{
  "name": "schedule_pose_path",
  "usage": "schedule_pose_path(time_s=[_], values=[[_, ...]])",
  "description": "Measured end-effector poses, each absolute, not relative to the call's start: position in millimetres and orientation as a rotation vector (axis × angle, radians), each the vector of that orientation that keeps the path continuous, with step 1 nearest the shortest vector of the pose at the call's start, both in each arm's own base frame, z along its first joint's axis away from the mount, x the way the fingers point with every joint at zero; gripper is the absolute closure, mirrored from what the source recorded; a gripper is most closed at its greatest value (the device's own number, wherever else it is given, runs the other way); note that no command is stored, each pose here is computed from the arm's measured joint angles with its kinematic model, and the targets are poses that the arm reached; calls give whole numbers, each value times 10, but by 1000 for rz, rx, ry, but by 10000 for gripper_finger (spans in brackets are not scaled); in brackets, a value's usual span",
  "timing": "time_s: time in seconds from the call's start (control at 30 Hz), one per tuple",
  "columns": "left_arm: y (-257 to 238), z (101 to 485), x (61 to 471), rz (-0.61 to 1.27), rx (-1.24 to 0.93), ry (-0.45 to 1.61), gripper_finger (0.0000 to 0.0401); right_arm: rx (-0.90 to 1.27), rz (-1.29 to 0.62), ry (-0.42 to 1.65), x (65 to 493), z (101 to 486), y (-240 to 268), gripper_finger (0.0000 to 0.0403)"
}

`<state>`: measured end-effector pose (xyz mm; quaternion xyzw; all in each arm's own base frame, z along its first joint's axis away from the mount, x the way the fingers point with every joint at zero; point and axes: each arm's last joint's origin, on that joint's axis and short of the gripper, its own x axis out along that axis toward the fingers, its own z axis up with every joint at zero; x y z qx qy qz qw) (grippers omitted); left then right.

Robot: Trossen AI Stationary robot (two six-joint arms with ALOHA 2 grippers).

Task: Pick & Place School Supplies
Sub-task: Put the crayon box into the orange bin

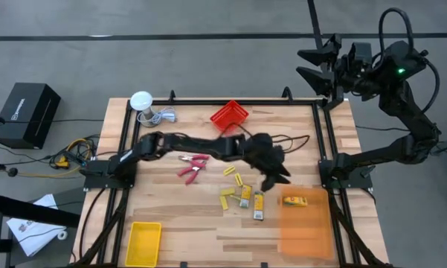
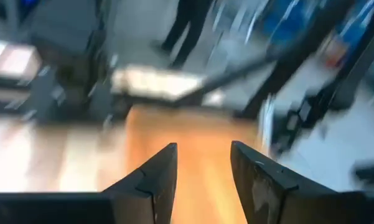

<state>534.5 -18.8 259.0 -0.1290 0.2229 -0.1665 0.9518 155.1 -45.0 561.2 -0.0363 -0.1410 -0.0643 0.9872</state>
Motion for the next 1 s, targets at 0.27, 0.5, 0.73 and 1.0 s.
schedule_pose_path(time_s=[0.27,0.5,0.73,1.0], values=[[42,2664,4853,-280,-239,886,265,-89,-80,-351,1479,5747,-346,191],[-18,2226,4723,-50,-638,1119,266,-87,-42,-370,1477,5763,-282,191],[-186,2004,4688,56,-840,1164,267,-105,-20,-353,1492,5746,-242,191],[-254,1753,4677,153,-1031,1133,254,-120,-17,-349,1456,5746,-235,191]])
